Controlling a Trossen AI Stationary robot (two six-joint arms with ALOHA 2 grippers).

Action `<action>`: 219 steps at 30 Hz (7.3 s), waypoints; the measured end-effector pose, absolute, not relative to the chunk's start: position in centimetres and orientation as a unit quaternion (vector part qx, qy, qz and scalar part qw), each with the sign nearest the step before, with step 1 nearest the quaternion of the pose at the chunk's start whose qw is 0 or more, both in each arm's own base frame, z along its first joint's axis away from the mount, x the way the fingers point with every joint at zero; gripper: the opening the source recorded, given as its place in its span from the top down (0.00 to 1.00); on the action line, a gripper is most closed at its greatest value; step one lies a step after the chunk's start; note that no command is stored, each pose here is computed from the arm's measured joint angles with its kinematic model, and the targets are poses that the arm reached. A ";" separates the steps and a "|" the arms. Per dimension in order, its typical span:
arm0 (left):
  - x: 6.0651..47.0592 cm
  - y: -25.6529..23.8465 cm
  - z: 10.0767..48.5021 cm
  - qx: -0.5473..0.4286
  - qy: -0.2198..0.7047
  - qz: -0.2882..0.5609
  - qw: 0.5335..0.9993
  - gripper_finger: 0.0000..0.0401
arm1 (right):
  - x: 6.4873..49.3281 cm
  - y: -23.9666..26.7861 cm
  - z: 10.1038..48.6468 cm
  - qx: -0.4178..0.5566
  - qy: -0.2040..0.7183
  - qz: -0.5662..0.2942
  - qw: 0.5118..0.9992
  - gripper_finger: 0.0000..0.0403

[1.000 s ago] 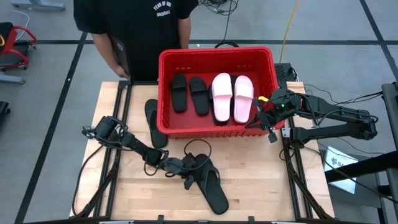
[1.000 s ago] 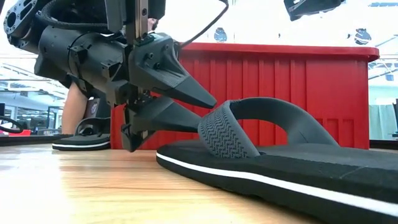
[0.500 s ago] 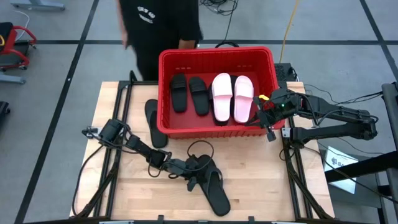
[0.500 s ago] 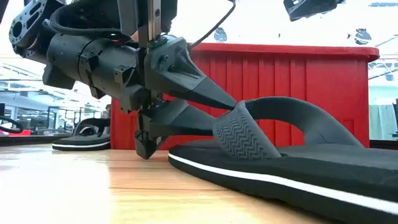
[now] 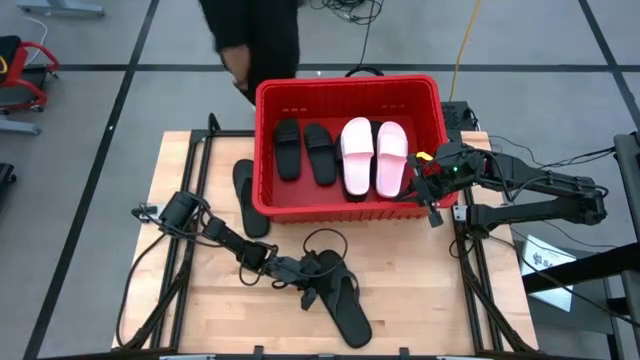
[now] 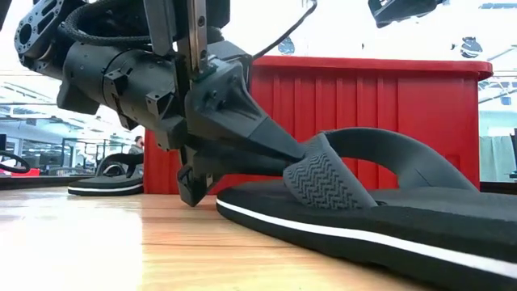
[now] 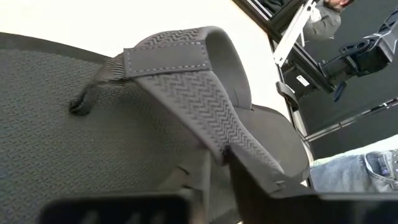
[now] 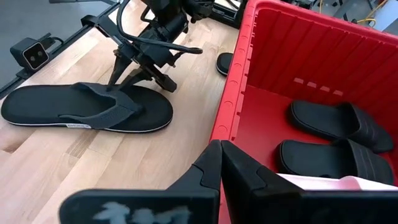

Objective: Pick and place slides into bin
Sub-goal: Stack the bottom black flip flop on top of the black slide in the red bin, then stack the black flip flop on top of the black slide in the red bin

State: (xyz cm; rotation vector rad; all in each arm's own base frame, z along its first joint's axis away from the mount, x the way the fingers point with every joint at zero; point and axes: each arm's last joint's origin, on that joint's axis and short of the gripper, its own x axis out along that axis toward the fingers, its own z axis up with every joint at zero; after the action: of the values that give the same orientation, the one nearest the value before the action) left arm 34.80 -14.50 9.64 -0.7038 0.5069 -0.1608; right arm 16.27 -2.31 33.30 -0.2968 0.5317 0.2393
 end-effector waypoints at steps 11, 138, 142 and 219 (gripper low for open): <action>34.8 -14.5 9.7 -0.357 0.244 -0.075 0.899 0.99 | 16.3 -2.3 33.3 -0.146 0.261 0.117 0.947 1.00; 28.4 17.5 30.1 -0.033 0.507 -0.049 0.860 1.00 | 17.6 -3.1 33.3 -0.244 0.191 0.020 0.951 1.00; 28.6 17.8 29.5 -0.019 0.529 -0.028 0.848 1.00 | 17.6 -3.1 33.3 -0.244 0.191 0.020 0.951 1.00; 18.6 3.3 33.3 -0.109 0.535 0.415 0.728 0.70 | 17.4 -3.1 34.3 -0.216 0.143 0.000 0.966 1.00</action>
State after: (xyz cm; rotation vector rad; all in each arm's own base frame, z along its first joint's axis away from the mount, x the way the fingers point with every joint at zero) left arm 18.58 3.28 33.29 -0.2402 1.1793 0.9151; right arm 17.39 -3.08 34.34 -0.4373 0.2889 0.0008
